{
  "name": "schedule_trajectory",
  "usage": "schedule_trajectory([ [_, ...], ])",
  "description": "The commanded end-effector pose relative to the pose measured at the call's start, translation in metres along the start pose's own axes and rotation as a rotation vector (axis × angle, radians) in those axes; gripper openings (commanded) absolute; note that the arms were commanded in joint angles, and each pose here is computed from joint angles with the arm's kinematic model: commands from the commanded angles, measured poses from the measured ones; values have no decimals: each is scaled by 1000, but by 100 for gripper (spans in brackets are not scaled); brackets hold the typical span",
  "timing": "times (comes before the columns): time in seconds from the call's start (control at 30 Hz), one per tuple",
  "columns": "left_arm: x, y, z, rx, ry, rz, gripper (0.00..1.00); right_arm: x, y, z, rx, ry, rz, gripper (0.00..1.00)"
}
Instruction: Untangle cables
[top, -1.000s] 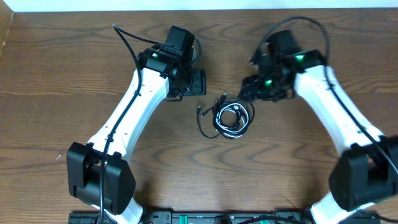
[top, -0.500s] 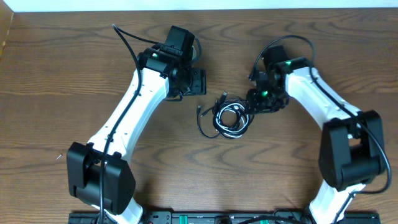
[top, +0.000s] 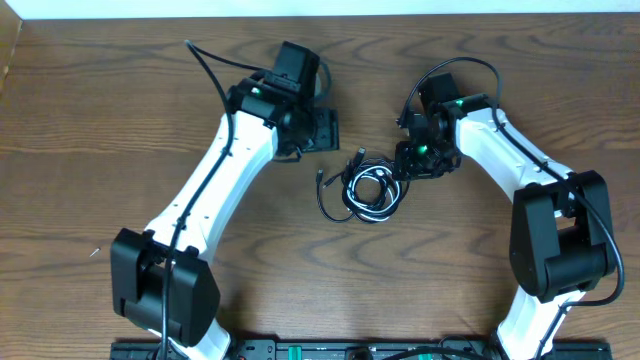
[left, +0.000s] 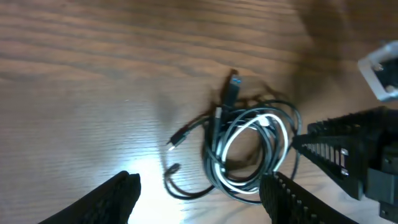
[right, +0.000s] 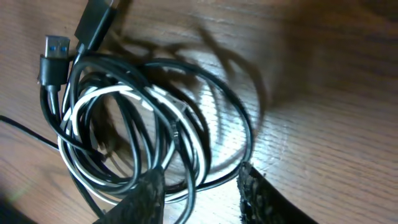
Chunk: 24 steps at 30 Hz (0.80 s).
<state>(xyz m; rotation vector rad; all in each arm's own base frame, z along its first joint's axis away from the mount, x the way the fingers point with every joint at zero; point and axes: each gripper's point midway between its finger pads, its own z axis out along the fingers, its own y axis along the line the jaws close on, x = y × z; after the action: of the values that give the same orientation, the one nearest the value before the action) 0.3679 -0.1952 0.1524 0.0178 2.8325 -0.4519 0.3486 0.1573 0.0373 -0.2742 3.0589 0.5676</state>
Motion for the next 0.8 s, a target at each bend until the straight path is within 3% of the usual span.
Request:
schedule_trajectory([
  [0.0,5,-11,3,3,0,23,68,-10,-9,-12,-39,-37,36,41],
  [0.17,15,-36,9,27,5,85,68,-40,-38,-61,-85,-179,137,50],
  [0.37,25,-71,31,64,5,173,68,-49,-101,-98,-72,-285,340,49],
  [0.53,39,-98,65,86,26,238,66,-40,-125,-106,-67,-285,410,49],
  [0.7,58,-110,106,78,75,272,52,-35,-125,-105,-61,-265,402,48],
  [0.77,64,-108,118,53,92,256,51,-35,-123,-104,-55,-261,398,49],
])
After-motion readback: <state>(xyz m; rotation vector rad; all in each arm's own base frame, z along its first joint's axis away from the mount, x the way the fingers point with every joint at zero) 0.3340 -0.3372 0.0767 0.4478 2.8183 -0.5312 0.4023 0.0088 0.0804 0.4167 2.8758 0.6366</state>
